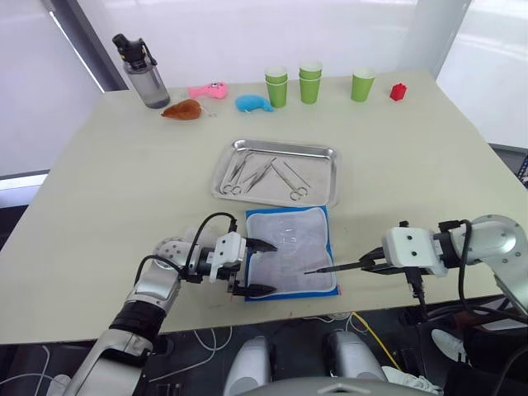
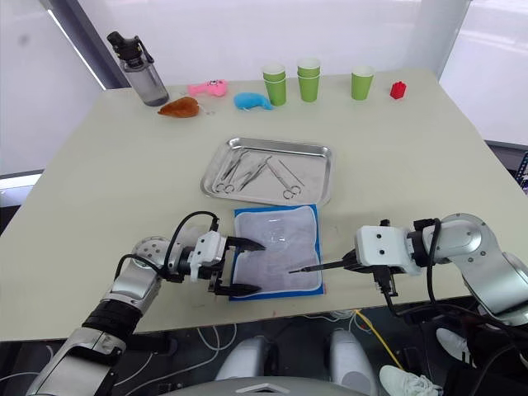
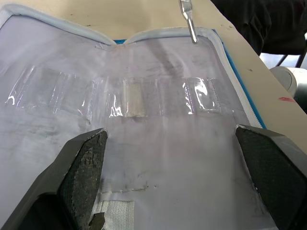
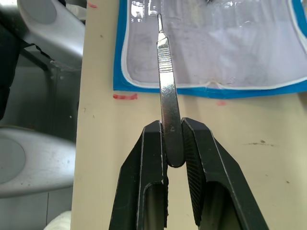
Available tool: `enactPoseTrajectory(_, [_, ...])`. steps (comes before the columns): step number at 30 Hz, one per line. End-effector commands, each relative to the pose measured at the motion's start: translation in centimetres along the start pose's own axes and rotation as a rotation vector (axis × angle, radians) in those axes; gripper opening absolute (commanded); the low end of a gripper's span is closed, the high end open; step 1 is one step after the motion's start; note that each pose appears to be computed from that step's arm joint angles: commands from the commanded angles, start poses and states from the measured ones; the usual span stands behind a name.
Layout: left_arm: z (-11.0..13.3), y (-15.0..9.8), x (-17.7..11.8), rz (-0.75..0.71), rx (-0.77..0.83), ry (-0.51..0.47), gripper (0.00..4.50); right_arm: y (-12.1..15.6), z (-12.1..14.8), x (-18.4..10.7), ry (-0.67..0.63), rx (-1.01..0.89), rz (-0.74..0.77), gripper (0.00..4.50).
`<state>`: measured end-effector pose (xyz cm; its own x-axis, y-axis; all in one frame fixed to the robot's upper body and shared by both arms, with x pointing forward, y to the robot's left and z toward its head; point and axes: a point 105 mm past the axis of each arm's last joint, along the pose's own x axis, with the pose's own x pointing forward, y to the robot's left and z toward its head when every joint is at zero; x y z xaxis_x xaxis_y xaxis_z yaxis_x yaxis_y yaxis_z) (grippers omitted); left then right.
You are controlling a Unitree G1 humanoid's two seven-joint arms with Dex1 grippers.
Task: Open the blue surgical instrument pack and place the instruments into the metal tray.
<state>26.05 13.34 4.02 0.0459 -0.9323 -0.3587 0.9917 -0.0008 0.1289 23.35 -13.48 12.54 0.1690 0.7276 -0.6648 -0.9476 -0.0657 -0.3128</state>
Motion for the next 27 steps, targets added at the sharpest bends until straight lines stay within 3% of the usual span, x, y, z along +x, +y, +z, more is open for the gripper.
enactPoseTrajectory(1, [-6.5,-3.2,-0.4,-0.033,-0.232,0.212,4.5,-1.6,1.0,-2.2,-0.049,0.015,-0.096,0.01])
enactPoseTrajectory(15, [-6.5,-3.0,-0.6,-0.022,-0.23,0.215,4.5,-8.8,3.6,0.2,-0.282,0.231,-0.438,0.01])
enactPoseTrajectory(27, [-6.4,-3.0,-0.5,-0.01,-0.229,0.209,4.5,-16.1,2.5,4.2,-0.235,0.525,-0.705,0.01])
